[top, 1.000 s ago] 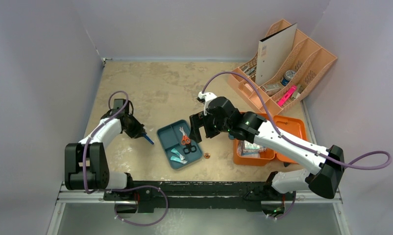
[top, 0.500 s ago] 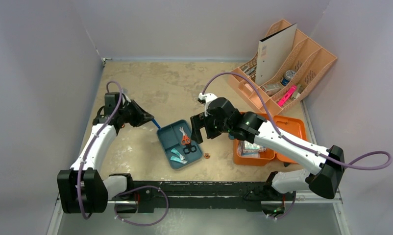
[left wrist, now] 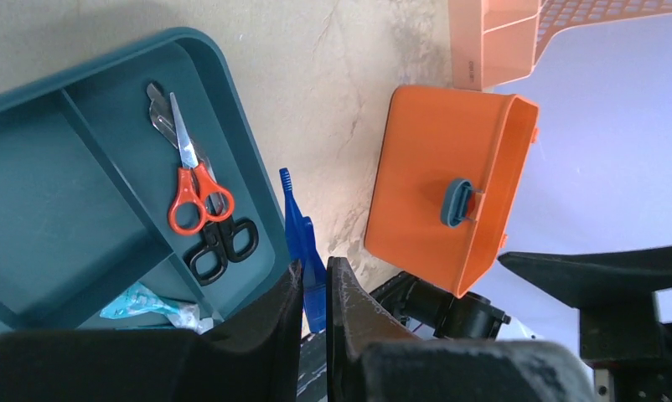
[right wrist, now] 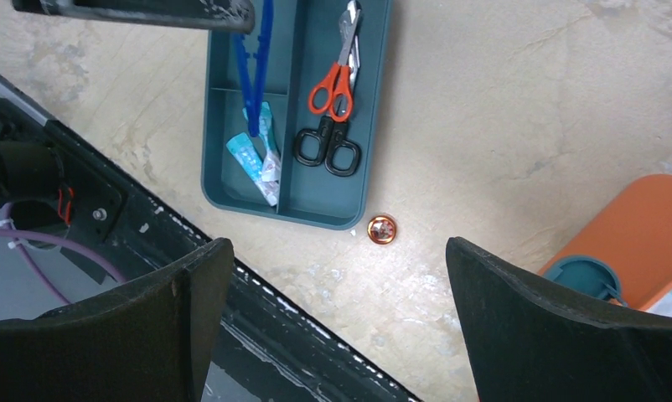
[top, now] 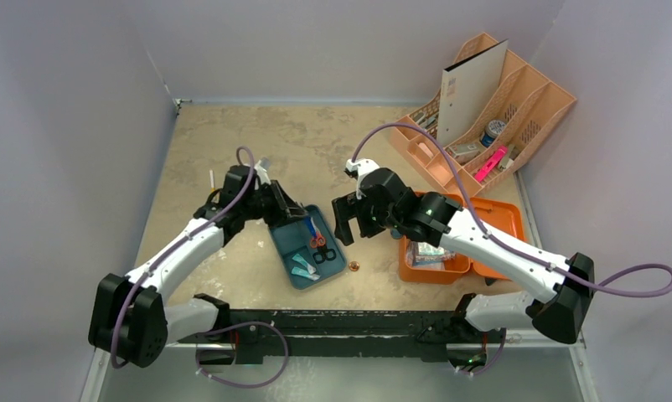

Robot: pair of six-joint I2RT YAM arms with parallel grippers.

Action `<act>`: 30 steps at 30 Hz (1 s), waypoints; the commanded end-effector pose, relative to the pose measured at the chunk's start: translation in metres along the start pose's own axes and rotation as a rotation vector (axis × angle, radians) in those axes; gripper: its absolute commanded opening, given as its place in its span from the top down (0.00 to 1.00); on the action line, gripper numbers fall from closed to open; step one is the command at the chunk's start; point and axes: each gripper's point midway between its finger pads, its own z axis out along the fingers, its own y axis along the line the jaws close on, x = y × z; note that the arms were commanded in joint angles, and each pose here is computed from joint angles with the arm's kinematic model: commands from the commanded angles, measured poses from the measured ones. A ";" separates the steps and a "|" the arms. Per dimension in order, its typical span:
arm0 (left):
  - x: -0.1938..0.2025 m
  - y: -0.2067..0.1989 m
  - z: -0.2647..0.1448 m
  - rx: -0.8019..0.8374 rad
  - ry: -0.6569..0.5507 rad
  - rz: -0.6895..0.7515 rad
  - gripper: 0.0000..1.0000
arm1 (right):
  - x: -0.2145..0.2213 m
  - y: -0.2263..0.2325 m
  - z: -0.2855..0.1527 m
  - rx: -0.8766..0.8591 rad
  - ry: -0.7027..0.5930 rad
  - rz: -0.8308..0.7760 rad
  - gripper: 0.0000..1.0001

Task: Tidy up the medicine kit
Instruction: Place the medical item at the medicine box compartment.

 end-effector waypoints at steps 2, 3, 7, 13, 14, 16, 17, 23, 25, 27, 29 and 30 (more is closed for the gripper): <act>0.004 -0.009 0.024 0.025 -0.045 0.005 0.97 | -0.006 -0.008 -0.018 0.037 -0.053 -0.003 0.01; 0.007 -0.009 0.029 0.022 -0.047 0.016 0.97 | -0.006 -0.009 -0.018 0.039 -0.057 -0.003 0.01; 0.017 0.007 0.044 -0.034 -0.036 0.025 0.97 | -0.006 -0.012 -0.022 0.056 -0.062 -0.003 0.01; 0.026 0.027 0.058 -0.056 -0.026 0.008 0.97 | -0.004 -0.014 -0.024 0.059 -0.057 -0.005 0.01; 0.028 0.029 0.060 -0.060 -0.023 0.007 0.97 | -0.003 -0.015 -0.023 0.063 -0.058 -0.005 0.01; 0.032 0.035 0.064 -0.067 -0.011 0.001 0.96 | -0.003 -0.016 -0.023 0.067 -0.064 -0.003 0.01; 0.034 0.037 0.066 -0.065 -0.006 0.001 0.96 | -0.002 -0.017 -0.023 0.070 -0.064 -0.004 0.01; 0.043 0.047 0.078 -0.075 0.023 -0.019 0.96 | -0.004 -0.016 -0.022 0.069 -0.068 0.002 0.01; 0.047 0.051 0.080 -0.087 0.030 -0.018 0.95 | -0.004 -0.015 -0.022 0.064 -0.067 -0.001 0.01; 0.049 0.052 0.081 -0.089 0.038 -0.018 0.95 | -0.005 -0.015 -0.022 0.064 -0.066 -0.007 0.01; 0.049 0.051 0.082 -0.084 0.043 -0.014 0.95 | -0.005 -0.015 -0.022 0.066 -0.064 -0.011 0.01; 0.049 0.050 0.082 -0.083 0.043 -0.011 0.95 | -0.006 -0.015 -0.022 0.065 -0.064 -0.010 0.01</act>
